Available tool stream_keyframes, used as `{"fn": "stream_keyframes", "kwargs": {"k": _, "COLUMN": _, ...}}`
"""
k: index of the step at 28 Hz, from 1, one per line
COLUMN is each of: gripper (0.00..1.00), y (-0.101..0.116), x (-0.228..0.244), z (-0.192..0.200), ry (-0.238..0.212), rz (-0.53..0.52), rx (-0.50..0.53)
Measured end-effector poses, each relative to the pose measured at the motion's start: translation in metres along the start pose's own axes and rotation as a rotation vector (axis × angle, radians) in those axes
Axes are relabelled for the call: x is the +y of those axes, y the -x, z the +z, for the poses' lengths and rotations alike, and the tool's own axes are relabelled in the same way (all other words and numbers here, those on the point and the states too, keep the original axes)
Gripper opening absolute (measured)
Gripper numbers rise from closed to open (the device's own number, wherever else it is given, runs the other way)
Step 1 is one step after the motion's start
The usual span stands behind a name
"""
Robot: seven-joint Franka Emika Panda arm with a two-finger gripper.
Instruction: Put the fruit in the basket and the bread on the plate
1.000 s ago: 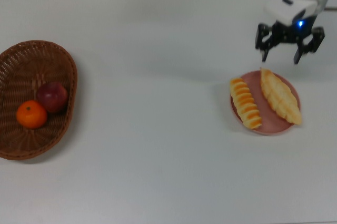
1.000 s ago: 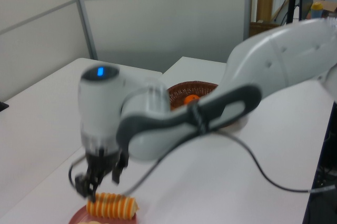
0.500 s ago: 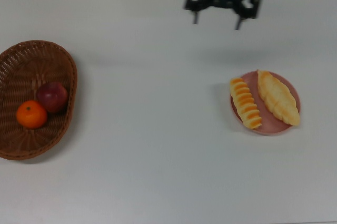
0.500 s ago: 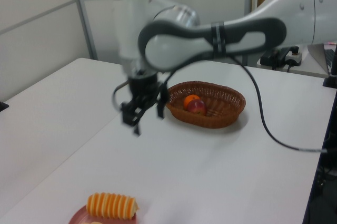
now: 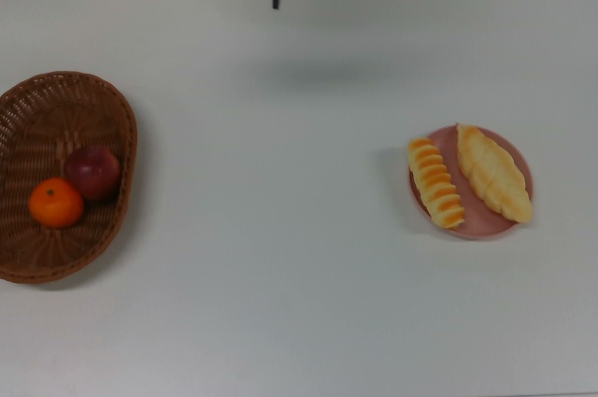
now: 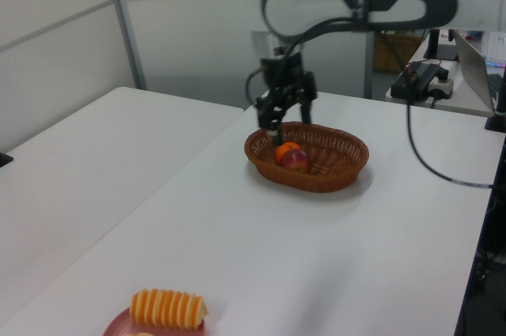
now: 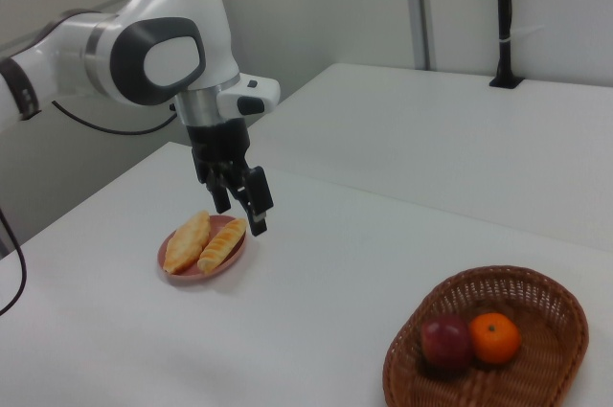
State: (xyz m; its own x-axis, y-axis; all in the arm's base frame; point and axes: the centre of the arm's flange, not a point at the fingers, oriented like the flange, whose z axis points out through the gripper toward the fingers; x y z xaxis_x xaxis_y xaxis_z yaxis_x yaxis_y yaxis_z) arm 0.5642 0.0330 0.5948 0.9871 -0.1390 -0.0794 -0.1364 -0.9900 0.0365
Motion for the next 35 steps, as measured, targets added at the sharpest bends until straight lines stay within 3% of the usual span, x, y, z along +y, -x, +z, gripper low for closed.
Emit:
{"fn": "stream_keyframes", "kwargs": {"k": 7, "gripper": 1.00, "y": 0.014, "x": 0.014, "z": -0.002, "ry": 0.004, "rz": 0.019, "rx": 0.012}}
{"fn": "stream_keyframes", "kwargs": {"k": 21, "gripper": 1.00, "y": 0.002, "x": 0.011, "z": -0.003, "ry": -0.015, "rz": 0.019, "rx": 0.114}}
{"fn": "stream_keyframes", "kwargs": {"k": 35, "gripper": 1.00, "y": 0.001, "x": 0.020, "z": -0.002, "ry": -0.016, "rz": 0.035, "rx": 0.114}}
